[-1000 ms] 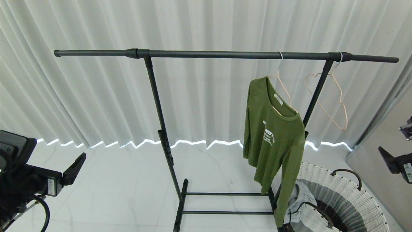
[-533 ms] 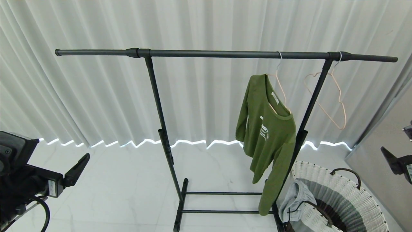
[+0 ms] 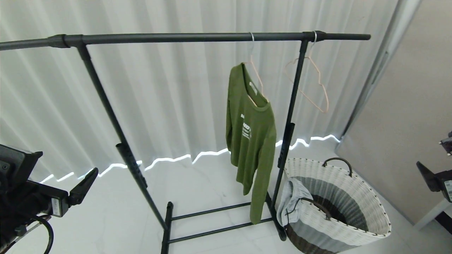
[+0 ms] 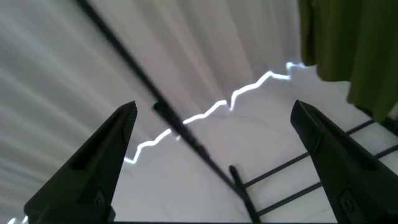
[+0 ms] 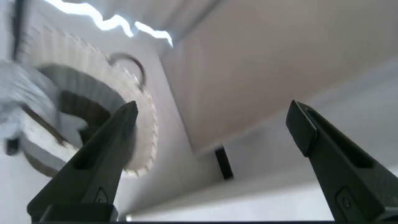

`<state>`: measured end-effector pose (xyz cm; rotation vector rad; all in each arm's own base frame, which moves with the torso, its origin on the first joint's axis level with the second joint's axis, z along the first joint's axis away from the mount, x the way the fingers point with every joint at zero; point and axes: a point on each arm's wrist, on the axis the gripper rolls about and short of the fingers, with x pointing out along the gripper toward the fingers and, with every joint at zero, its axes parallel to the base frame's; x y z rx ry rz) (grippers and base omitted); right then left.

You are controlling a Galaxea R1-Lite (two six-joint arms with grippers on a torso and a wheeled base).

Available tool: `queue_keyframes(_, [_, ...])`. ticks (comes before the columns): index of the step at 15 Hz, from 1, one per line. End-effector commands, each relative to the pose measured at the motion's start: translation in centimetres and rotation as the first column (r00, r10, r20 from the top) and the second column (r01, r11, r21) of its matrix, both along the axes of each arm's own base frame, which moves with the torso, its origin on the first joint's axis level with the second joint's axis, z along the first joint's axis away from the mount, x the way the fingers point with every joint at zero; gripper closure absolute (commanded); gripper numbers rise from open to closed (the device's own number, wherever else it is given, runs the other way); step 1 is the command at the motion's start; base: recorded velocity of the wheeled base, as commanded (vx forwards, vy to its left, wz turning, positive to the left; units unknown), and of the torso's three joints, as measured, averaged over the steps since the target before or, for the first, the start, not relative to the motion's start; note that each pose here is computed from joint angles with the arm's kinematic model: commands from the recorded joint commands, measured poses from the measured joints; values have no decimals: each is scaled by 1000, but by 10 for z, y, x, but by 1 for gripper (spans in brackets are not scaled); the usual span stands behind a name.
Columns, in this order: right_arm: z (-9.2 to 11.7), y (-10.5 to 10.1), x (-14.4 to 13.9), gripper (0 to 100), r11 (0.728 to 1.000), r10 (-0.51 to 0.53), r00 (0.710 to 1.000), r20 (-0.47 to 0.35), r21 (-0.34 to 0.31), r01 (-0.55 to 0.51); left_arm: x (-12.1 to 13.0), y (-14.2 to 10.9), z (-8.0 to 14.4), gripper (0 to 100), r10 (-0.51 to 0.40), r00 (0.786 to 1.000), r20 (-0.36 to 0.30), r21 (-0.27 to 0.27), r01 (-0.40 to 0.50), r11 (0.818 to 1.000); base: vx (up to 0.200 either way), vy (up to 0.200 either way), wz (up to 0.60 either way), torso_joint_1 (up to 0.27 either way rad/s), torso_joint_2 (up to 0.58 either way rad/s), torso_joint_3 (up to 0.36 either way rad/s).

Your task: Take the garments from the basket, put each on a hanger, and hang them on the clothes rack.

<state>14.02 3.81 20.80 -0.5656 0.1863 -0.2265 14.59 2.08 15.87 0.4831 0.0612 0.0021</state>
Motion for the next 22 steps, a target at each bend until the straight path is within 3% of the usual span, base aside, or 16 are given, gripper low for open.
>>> queue_keyframes(1, [-4,2,4,0,1000,2,1000,-21,-10,-2,0,0,0,0,0,1000,-1,0,0,1000,0,0,-600,-217,505,281])
queue_keyframes(5, [-7,1,4,0,999,1,999,-39,-47,-3,-2,-2,-4,0,-11,1000,-16,2,11,1000,0,0,0,-123,292,171])
queue_keyframes(12, [-8,1,4,0,999,5,999,-43,-53,-7,-2,-2,-5,0,-13,1000,-19,1,13,1000,0,0,0,-10,31,19])
queue_keyframes(22, [-7,1,3,0,999,6,999,-41,-53,-9,-1,-2,-3,0,-14,1000,-12,3,14,1000,0,0,0,-165,435,263])
